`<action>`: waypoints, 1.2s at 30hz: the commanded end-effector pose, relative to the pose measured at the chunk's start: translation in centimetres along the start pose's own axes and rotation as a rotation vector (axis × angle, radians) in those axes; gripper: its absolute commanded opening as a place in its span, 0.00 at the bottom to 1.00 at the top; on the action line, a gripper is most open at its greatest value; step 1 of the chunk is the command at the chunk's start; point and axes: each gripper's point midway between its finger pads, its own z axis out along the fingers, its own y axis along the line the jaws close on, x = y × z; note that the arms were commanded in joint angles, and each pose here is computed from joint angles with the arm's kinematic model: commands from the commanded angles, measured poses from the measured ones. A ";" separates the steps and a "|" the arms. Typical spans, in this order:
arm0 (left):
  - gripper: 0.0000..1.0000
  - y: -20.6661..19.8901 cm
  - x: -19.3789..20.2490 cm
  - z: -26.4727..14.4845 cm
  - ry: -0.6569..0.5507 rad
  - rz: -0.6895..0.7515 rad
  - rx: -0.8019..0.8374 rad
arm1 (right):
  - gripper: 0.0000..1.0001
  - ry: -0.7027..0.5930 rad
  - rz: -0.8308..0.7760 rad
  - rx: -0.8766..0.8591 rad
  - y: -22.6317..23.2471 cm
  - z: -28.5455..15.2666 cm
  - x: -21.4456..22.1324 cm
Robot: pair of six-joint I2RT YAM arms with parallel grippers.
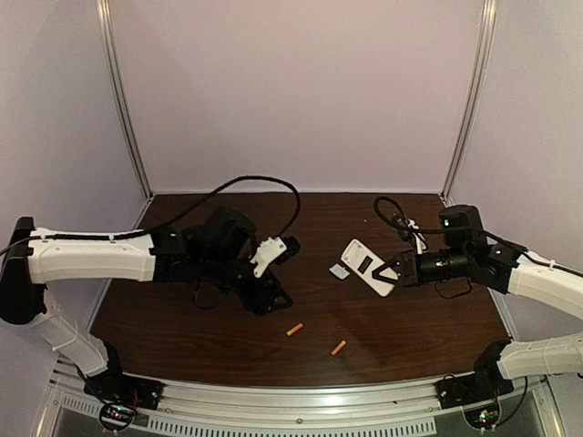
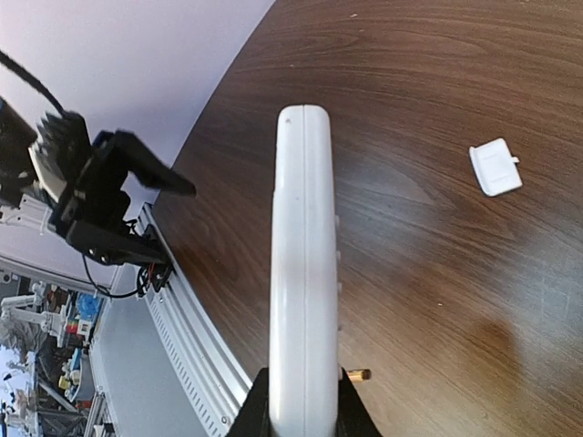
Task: Load the batteries into the remote control
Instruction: Pick up the battery from the center of the board.
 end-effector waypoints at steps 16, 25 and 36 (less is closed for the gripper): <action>0.22 -0.4 7.8 10.8 0.529 0.076 -0.085 | 0.00 -0.024 0.098 0.107 -4.4 -1.5 1.1; 0.16 0.1 9.3 12.1 0.633 0.069 -0.097 | 0.00 -0.017 0.109 0.130 -5.4 -1.6 1.4; 0.05 1.0 11.2 13.0 0.731 0.057 -0.137 | 0.00 -0.018 0.116 0.127 -5.6 -1.9 1.3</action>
